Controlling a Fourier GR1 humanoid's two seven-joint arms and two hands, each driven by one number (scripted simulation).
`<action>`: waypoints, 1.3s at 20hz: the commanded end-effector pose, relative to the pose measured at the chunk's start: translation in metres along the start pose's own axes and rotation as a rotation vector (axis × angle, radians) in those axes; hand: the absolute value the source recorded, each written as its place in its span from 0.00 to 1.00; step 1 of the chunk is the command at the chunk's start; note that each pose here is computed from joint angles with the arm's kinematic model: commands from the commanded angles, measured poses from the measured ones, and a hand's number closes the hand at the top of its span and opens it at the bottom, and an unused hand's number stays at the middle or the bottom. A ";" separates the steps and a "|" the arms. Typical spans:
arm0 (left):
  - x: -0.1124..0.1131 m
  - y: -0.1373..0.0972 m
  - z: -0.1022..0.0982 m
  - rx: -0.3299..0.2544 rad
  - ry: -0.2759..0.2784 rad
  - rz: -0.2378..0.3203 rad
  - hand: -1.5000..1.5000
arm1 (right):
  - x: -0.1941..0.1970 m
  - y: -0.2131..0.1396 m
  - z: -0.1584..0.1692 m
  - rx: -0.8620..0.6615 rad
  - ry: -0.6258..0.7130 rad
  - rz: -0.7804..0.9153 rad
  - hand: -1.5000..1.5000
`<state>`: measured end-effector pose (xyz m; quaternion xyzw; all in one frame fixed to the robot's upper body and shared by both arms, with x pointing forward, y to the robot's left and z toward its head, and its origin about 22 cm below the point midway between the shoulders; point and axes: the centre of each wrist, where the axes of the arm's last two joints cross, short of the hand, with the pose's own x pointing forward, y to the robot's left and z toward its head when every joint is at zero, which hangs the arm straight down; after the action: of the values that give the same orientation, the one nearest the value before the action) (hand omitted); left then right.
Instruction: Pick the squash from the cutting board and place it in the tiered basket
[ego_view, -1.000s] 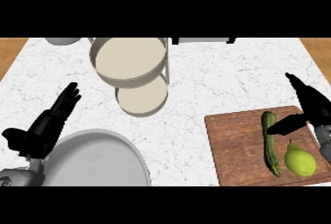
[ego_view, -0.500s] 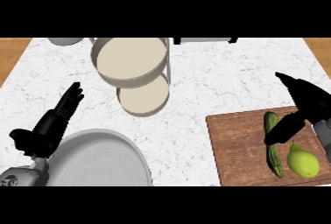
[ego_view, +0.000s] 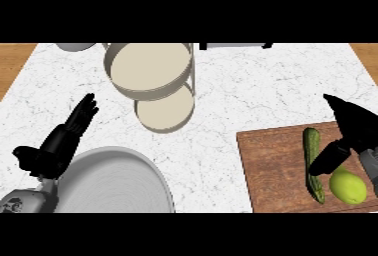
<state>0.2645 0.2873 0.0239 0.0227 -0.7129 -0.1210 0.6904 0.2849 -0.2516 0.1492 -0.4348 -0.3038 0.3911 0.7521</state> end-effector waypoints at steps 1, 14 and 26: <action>-0.030 -0.035 0.002 -0.033 0.049 0.116 0.50 | 0.006 0.022 0.001 0.041 0.194 0.007 0.00; -0.022 -0.044 0.003 -0.024 0.063 0.106 0.50 | -0.028 0.063 -0.013 0.048 0.264 -0.031 0.00; -0.012 -0.047 -0.004 -0.054 0.036 0.095 0.50 | -0.037 0.083 -0.026 0.083 0.264 -0.057 0.00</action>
<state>0.2665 0.2780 0.0235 0.0265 -0.7204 -0.1272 0.6813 0.2545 -0.2738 0.0591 -0.4262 -0.2387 0.3558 0.7967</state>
